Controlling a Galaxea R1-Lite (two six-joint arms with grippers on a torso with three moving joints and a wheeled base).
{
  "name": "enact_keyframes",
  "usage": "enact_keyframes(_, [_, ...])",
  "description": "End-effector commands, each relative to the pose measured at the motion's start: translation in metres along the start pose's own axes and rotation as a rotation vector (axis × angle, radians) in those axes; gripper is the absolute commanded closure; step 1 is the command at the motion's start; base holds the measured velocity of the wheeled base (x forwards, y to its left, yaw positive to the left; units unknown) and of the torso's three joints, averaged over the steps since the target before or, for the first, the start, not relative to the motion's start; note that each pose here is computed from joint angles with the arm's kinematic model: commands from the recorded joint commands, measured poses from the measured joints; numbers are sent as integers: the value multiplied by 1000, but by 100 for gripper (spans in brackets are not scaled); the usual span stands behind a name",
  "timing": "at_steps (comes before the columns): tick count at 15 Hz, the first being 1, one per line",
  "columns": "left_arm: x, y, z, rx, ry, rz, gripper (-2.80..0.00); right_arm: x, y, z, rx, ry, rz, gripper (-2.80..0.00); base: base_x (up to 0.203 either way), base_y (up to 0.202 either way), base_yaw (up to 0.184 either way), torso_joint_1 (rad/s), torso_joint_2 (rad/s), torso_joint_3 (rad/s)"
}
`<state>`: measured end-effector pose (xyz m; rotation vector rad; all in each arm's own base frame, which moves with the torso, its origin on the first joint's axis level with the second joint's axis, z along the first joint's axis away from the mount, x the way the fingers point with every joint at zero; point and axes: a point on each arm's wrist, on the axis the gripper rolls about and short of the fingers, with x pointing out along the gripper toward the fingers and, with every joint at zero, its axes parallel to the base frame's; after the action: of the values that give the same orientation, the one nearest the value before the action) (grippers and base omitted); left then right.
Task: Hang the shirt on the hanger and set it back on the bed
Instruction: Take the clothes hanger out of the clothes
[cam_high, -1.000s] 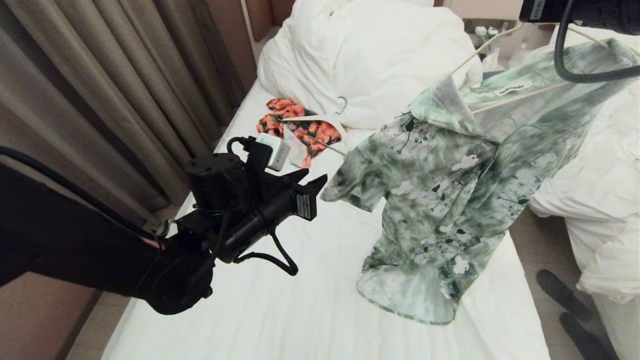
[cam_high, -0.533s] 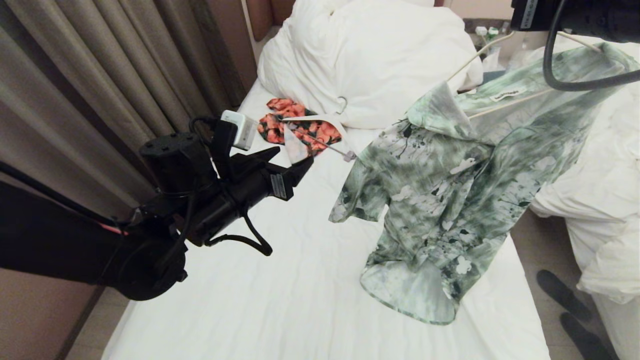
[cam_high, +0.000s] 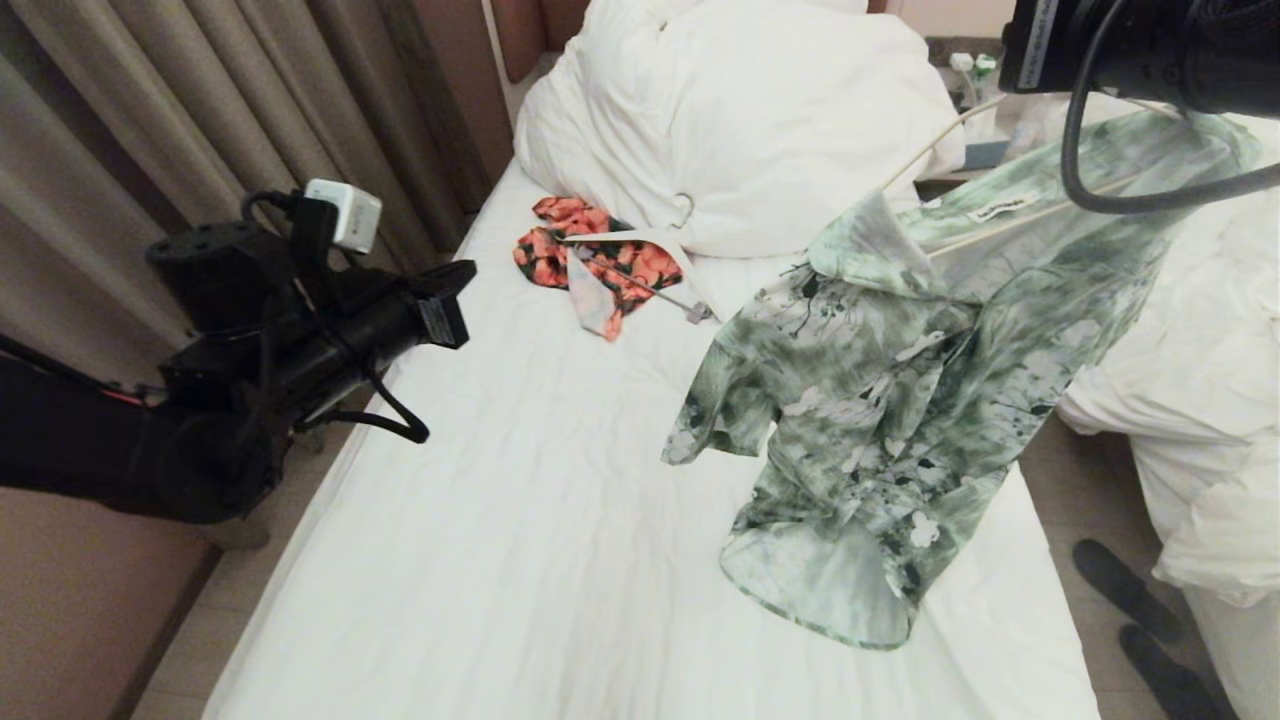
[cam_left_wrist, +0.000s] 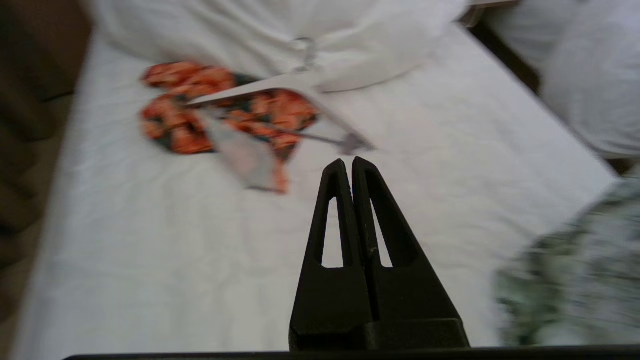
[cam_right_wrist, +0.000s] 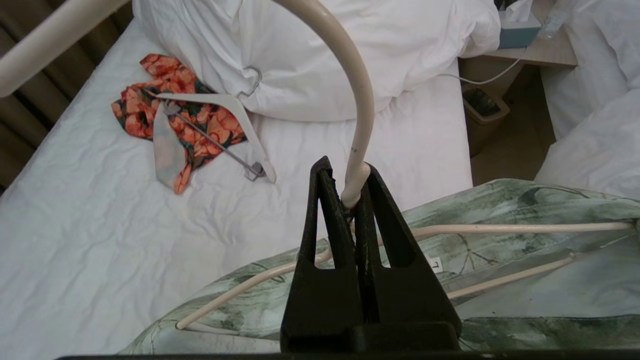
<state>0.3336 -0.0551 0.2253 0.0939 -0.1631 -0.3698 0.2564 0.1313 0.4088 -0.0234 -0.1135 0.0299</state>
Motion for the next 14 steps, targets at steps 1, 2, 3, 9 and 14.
enact_keyframes(1, [-5, 37, 2, 21, -5, 55, 0, 4, 3, -3, -1, 0, -1, 0, 0, 0, 0, 0, 0, 0])
enact_keyframes(2, [-7, 45, 4, 28, -11, 49, 0, 7, 4, -3, 3, -10, -2, 0, 0, 0, 0, 0, 0, 0])
enact_keyframes(3, [-7, 47, 5, 29, -12, 50, 0, 9, 7, -3, 14, -31, 1, 0, 0, 0, 0, 0, 0, 0])
enact_keyframes(9, [-8, 44, 6, 29, -16, 43, 0, 39, 34, 4, 78, -173, 19, 0, 0, 0, 0, 0, 0, 0])
enact_keyframes(14, [-9, 43, 7, 30, -19, 41, 0, 24, 43, 26, 88, -311, 75, 0, 0, 0, 0, 0, 0, 0])
